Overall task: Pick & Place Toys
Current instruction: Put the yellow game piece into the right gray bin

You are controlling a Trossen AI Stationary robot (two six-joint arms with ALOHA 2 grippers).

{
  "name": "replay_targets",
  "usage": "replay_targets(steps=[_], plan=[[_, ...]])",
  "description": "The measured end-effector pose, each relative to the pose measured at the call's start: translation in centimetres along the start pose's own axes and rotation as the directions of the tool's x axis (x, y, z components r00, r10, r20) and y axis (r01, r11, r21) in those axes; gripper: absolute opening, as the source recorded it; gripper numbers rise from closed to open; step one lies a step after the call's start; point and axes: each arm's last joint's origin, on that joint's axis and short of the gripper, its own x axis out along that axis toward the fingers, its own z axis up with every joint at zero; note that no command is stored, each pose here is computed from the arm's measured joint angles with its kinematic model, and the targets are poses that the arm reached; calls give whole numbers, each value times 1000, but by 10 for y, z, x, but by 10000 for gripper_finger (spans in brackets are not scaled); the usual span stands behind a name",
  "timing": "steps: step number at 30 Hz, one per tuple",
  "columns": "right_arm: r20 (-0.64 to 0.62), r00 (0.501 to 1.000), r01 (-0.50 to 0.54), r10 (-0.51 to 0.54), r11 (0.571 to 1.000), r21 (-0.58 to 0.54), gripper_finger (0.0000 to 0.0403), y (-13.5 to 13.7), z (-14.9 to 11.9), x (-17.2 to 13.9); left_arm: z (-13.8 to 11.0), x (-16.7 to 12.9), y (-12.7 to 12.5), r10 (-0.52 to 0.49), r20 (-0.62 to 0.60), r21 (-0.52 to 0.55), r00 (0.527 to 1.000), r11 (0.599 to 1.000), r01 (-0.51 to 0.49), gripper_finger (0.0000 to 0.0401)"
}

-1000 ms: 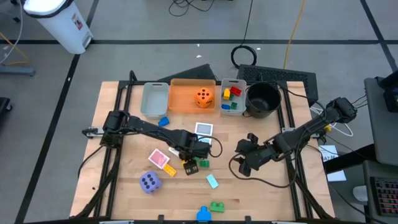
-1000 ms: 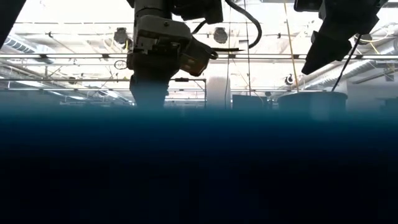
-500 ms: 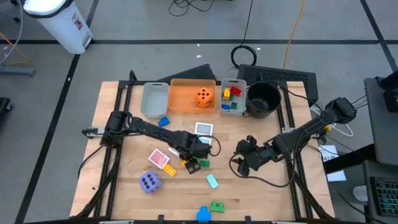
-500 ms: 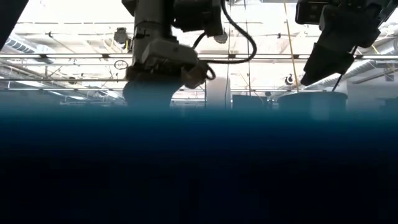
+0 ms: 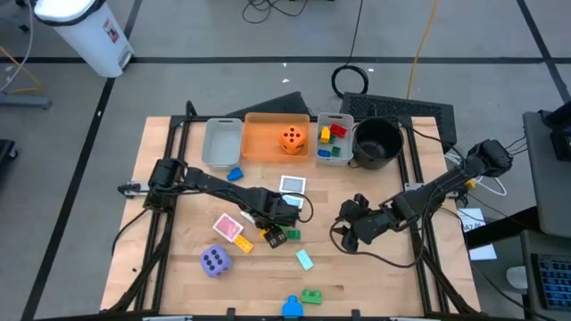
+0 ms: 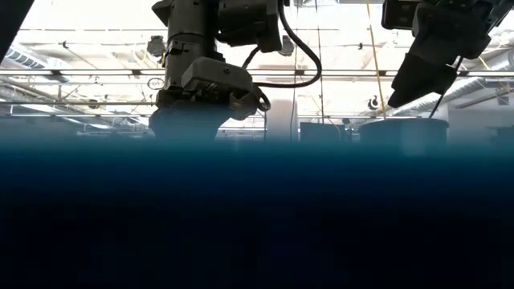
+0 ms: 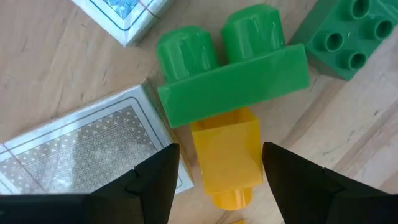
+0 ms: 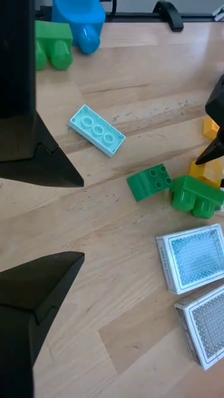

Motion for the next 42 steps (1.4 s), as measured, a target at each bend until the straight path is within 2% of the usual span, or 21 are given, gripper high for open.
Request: replay_targets(steps=[4,11,18,22,26,30,33,37,39,42], plan=[[0,1000,0,0,1000,-1,169,0,0,0,-1,1,-1,1,0,-4,1000,1000,-1,220],[0,1000,0,0,1000,1,169,0,0,0,-3,6,-2,-3,-29,-10,1000,1000,3,135],[16,1000,-17,17,1000,4,169,2,2,0,-7,-6,0,-13,-37,21,999,1000,14,134],[50,997,-51,50,999,1,169,5,5,0,-12,-31,0,-55,9,47,998,997,55,152],[126,984,-122,122,992,-6,169,12,13,-1,-17,-63,1,-96,123,85,988,993,86,152],[273,933,-236,233,972,-25,169,22,30,-5,-24,-106,2,-210,280,186,937,969,161,135],[417,849,-318,324,944,-86,169,29,47,-13,-29,-131,3,-281,374,239,884,950,200,135],[549,722,-384,420,904,-188,169,32,68,-23,-31,-149,2,-361,424,317,830,918,237,147],[559,706,-371,435,899,-231,169,31,72,-24,-30,-152,-2,-436,411,376,801,881,287,154],[539,717,-330,442,896,-296,169,31,75,-25,-25,-157,-8,-571,361,449,738,800,399,153]])
